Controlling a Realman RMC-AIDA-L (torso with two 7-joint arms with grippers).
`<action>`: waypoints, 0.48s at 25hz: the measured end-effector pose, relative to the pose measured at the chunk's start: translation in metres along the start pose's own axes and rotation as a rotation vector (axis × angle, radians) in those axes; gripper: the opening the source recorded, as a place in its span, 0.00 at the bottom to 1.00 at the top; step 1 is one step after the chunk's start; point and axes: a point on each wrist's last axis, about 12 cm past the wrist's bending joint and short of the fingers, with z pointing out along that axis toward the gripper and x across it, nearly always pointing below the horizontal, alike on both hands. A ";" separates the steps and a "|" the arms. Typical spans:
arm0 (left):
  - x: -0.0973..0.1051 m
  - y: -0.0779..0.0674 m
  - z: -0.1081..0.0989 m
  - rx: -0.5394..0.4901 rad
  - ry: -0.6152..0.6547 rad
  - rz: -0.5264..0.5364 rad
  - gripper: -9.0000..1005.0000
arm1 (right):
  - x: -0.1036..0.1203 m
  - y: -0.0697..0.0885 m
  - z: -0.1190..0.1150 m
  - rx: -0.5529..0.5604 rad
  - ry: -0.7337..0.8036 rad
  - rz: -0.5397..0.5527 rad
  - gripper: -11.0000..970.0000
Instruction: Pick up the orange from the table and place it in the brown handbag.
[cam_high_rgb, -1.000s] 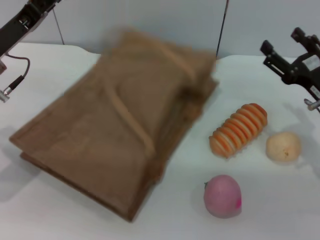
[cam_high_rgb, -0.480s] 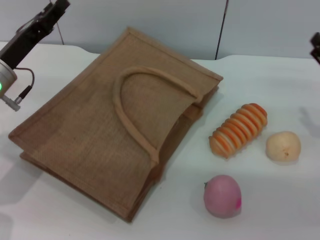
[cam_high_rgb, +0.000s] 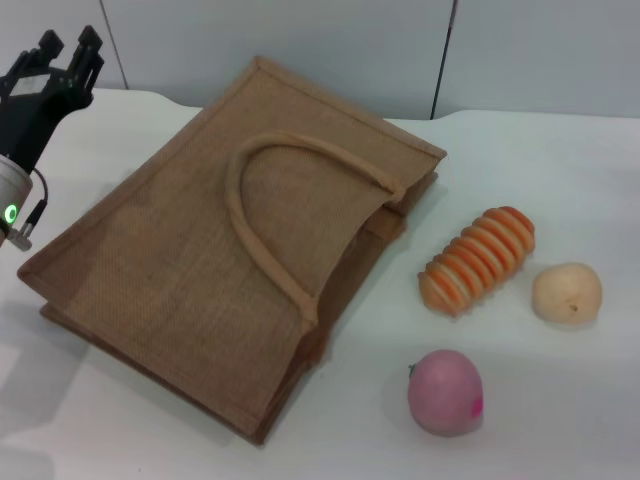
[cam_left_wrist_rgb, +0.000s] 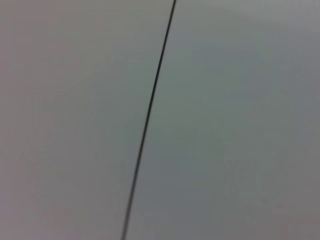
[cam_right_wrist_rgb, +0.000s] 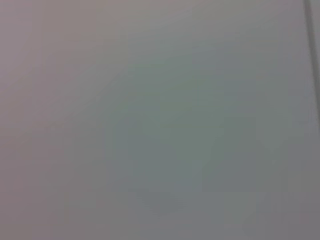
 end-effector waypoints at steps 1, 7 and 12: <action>0.001 0.000 -0.001 -0.012 -0.002 0.030 0.53 | 0.000 -0.002 -0.001 0.014 -0.002 0.005 0.91; 0.009 -0.002 -0.006 -0.063 0.010 0.180 0.53 | 0.000 -0.007 -0.003 0.047 -0.004 0.015 0.91; 0.011 -0.003 -0.007 -0.064 0.015 0.190 0.53 | 0.001 -0.007 -0.003 0.045 -0.003 0.014 0.91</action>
